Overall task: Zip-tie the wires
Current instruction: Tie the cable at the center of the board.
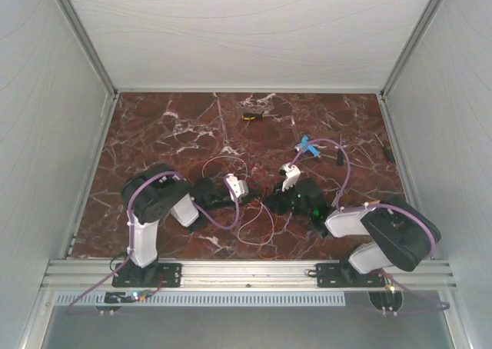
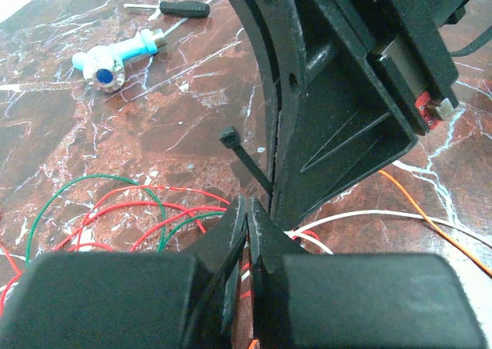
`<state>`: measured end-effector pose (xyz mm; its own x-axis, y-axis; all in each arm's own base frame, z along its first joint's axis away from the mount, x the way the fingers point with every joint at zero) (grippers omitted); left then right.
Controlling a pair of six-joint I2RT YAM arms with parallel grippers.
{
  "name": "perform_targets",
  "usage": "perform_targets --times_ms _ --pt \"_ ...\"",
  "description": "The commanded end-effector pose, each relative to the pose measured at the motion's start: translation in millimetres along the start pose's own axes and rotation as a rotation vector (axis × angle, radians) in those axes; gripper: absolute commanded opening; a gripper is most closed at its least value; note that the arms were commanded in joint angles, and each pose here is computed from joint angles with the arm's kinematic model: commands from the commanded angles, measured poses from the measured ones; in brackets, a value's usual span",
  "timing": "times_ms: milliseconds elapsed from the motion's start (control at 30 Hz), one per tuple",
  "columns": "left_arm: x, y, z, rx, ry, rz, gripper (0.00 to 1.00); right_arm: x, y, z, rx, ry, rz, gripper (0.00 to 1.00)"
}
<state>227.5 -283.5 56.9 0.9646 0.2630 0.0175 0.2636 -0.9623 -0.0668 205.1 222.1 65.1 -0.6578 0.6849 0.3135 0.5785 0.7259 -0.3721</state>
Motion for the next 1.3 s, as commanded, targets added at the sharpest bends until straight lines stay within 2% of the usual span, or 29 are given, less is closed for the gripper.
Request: perform_targets --times_ms 0,867,1267 --pt "6 7 -27 -0.118 0.053 -0.006 0.0 4 10 -25 -0.097 0.022 0.002 0.06" --pt "5 6 -20 -0.095 0.047 -0.06 0.0 9 6 -30 -0.147 0.056 -0.071 0.08" --pt "5 6 -22 -0.1 0.043 -0.06 0.0 2 14 -27 -0.124 0.063 -0.025 0.1"
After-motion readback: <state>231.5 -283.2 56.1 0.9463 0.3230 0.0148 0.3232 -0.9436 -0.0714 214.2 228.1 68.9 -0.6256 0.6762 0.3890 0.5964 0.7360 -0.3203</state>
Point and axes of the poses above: each gripper's point midway between its finger pads, its own y axis out along the fingers, its own x axis along the line the jaws close on, z = x × y, the point moved 5 cm from there along -y, back along the fingers, and after that the axes turned 6 degrees about -y, right-handed, at the moved point
